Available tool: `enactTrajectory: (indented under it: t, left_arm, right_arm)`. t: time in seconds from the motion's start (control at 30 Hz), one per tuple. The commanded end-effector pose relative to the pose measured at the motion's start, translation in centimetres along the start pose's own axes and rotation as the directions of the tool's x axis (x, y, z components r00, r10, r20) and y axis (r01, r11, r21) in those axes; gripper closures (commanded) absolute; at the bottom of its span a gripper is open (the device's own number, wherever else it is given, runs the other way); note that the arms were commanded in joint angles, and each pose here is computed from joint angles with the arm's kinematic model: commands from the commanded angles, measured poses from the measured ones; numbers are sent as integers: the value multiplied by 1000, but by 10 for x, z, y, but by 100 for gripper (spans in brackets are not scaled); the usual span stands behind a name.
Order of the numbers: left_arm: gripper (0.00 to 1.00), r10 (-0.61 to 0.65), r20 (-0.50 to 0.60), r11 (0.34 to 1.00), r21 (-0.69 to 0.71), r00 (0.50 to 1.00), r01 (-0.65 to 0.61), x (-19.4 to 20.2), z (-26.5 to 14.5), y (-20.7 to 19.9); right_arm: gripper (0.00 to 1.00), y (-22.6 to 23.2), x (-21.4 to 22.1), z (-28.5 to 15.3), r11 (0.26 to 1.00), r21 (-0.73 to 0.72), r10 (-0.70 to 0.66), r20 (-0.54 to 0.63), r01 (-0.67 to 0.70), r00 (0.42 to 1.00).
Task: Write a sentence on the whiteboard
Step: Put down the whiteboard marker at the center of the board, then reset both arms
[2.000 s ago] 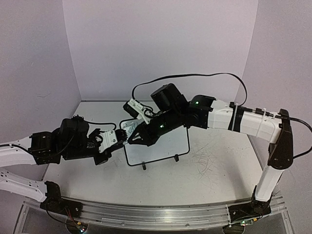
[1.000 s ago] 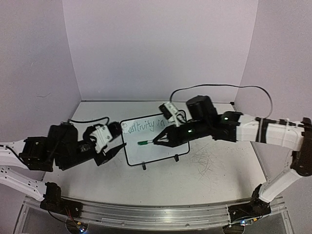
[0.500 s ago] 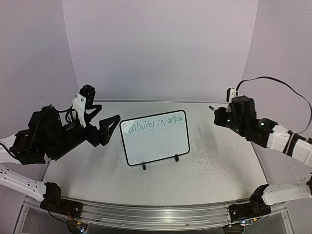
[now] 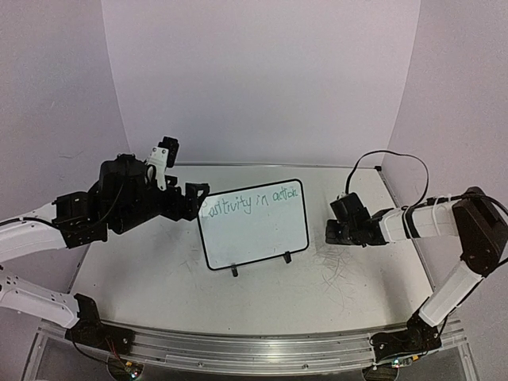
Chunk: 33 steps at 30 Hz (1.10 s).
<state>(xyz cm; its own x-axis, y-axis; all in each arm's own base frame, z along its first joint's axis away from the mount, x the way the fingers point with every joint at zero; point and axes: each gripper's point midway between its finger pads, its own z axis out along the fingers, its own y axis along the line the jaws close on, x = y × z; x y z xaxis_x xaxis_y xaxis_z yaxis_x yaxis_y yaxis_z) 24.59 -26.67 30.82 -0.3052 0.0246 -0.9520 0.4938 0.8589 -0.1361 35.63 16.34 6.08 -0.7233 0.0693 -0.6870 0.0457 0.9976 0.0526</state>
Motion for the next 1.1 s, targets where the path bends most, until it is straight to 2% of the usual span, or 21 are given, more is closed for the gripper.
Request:
enactTrajectory:
  t: [0.0,0.07,0.2,0.33,0.47,0.57,0.73,0.87,0.97,1.07]
  left_arm:
    - [5,-125,16,992,18,992,125,-27,6,21]
    - [5,-158,25,987,-9,987,158,-31,8,38]
    - [4,-214,26,976,-34,977,215,-36,11,64]
    - [4,-248,25,967,-46,968,249,-50,16,92]
    - [3,-220,107,970,-79,970,229,-89,2,110]
    - [2,-182,200,975,-94,963,203,-128,-18,113]
    - [1,-121,310,979,-122,943,166,-175,-44,114]
    - [1,-86,352,979,-146,932,145,-194,-53,116]
    - [1,-77,369,980,-142,926,138,-203,-57,115]
    - [0,-71,377,980,-146,924,135,-207,-59,115]
  right_arm:
    - [88,11,16,10,994,-81,72,-25,-74,997]
    - [83,9,22,12,994,-77,76,-37,-79,996]
    - [64,4,26,9,995,-69,76,-36,-79,996]
    - [46,2,3,-14,994,-83,75,27,-72,997]
    - [30,-4,-53,-72,994,-98,57,158,-42,986]
    - [5,-10,-112,-146,990,-138,41,329,5,943]
    - [2,-22,-191,-271,973,-222,81,575,60,814]
    - [2,-28,-232,-346,951,-302,163,673,66,721]
    - [2,-38,-245,-374,948,-315,205,713,45,670]
    - [2,-44,-245,-383,949,-311,209,740,50,639]
